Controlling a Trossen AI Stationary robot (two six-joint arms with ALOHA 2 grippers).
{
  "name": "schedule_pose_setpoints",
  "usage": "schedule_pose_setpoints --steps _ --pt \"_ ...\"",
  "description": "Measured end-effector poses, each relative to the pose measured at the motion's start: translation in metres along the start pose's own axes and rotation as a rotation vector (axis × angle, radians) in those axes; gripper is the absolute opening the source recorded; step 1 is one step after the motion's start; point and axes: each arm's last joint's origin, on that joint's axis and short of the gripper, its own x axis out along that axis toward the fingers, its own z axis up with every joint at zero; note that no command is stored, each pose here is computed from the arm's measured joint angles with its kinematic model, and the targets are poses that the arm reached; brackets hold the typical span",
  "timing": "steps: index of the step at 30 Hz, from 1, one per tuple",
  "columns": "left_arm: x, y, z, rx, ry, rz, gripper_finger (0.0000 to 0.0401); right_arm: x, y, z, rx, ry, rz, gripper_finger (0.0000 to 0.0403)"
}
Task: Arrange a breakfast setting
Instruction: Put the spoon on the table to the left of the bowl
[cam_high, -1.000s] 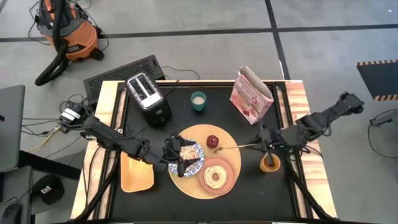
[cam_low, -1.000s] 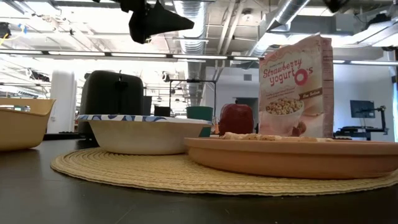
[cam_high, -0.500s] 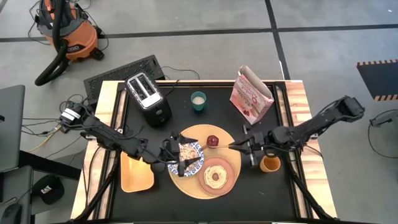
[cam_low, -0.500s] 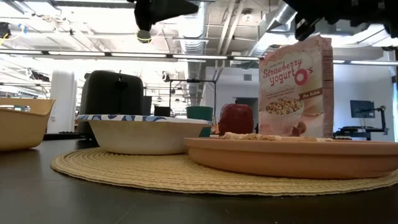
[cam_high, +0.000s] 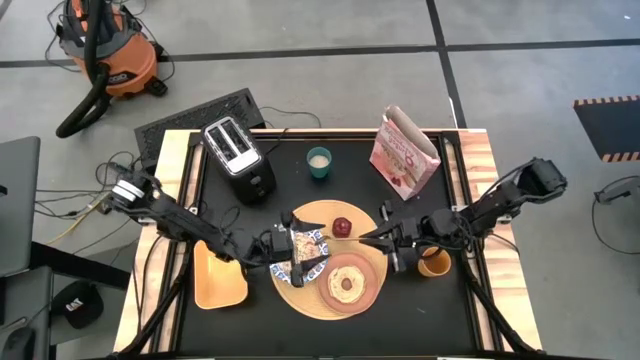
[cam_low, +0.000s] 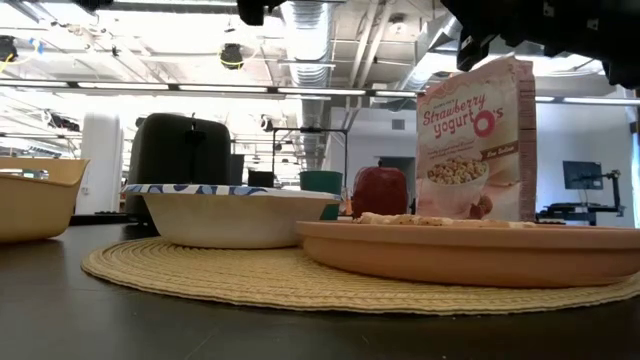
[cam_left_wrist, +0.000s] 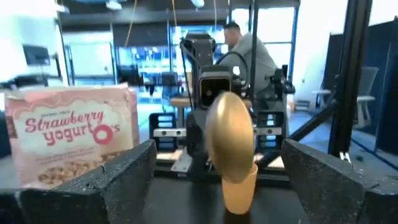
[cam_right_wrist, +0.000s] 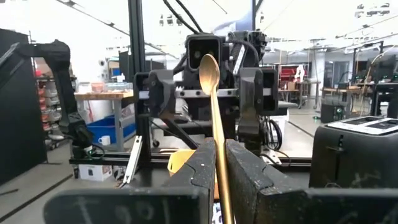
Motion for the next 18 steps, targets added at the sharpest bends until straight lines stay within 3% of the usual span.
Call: schedule_pose_setpoints --steps 3,8,18 --pt "0.002 -0.006 -0.011 0.028 -0.049 0.038 0.0312 0.001 0.0 -0.001 0.002 -0.01 -0.001 0.0055" --pt "-0.002 -0.013 -0.012 0.068 -0.137 0.079 0.0241 0.001 0.0 -0.001 0.002 -0.007 -0.016 0.0055" --pt "-0.003 -0.014 -0.012 0.089 -0.145 0.088 0.0105 0.001 0.0 -0.001 0.005 -0.006 -0.023 0.0055"
